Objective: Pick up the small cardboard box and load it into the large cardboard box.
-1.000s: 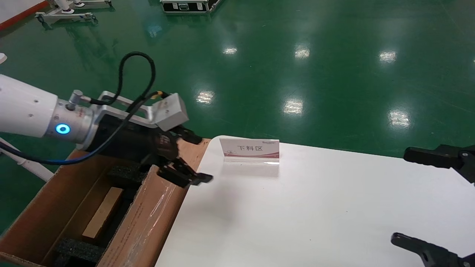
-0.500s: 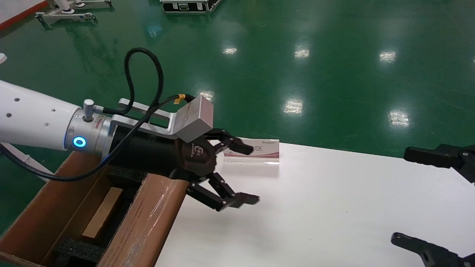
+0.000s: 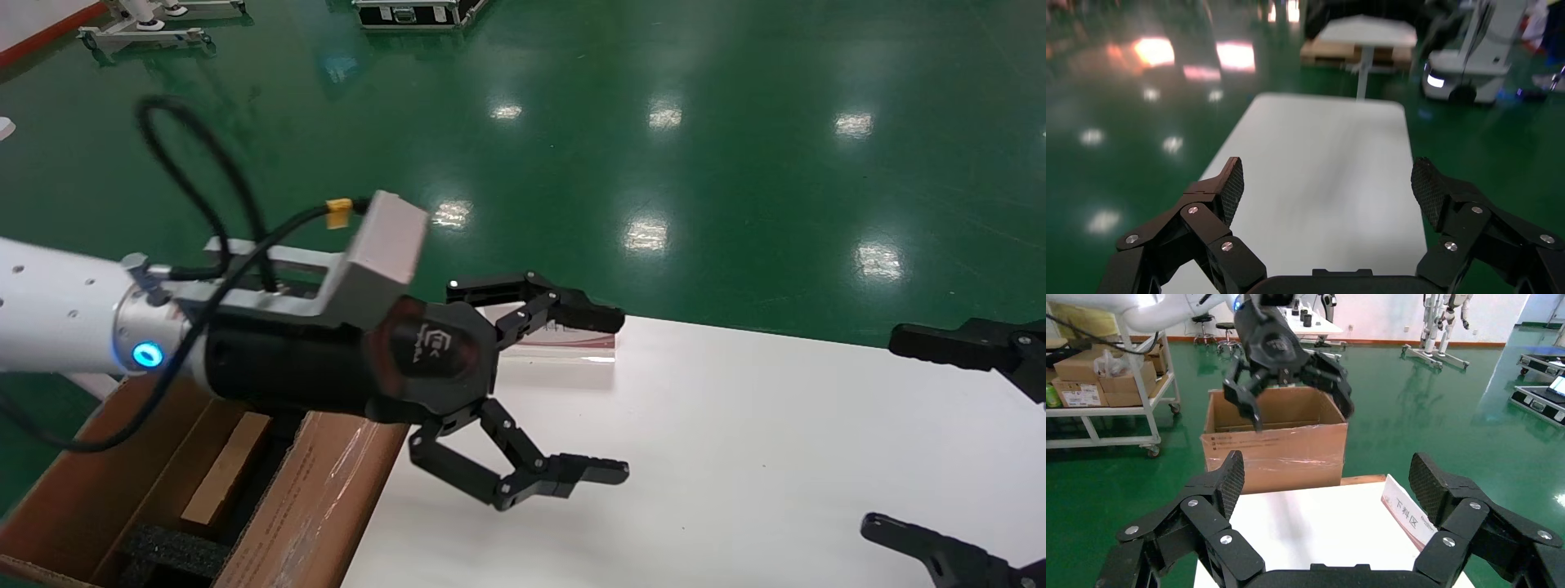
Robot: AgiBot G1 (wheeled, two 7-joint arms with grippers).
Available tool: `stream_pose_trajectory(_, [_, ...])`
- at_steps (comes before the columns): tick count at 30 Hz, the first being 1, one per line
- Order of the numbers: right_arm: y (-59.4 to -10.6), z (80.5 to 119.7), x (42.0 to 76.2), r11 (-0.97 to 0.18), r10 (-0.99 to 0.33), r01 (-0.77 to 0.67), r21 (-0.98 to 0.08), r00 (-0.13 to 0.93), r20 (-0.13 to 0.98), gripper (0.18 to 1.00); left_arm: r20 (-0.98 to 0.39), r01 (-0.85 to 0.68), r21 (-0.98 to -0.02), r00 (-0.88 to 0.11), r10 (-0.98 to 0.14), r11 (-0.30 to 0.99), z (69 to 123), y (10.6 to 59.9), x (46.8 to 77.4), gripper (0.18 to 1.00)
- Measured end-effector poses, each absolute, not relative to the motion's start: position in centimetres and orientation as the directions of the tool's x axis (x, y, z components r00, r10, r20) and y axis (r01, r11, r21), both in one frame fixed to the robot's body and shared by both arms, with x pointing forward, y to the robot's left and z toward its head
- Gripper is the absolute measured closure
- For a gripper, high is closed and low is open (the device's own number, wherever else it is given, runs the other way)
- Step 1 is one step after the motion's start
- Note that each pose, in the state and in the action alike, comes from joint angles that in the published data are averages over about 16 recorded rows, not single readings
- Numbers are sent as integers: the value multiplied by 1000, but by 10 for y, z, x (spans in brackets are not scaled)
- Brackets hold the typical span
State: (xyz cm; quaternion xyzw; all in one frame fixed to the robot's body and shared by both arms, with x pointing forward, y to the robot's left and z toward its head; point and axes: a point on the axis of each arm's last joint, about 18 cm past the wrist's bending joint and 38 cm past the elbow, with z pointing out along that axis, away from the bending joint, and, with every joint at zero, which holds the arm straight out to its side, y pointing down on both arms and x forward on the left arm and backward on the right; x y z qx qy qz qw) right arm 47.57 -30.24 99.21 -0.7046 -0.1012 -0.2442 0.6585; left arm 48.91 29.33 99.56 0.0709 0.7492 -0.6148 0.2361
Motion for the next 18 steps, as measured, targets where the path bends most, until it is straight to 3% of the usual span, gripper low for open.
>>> stream_pose_trajectory(9, [-302,992,476,-112,-178,464,-879,860,477,178,-474,459,-880,-862,-179,119,993,300,476,184])
stream_pose_trajectory(18, [-302,992,475,-112,-178,464,-878,860,478,178,-479,470,-878,-857,-188,92,992,303,473,184])
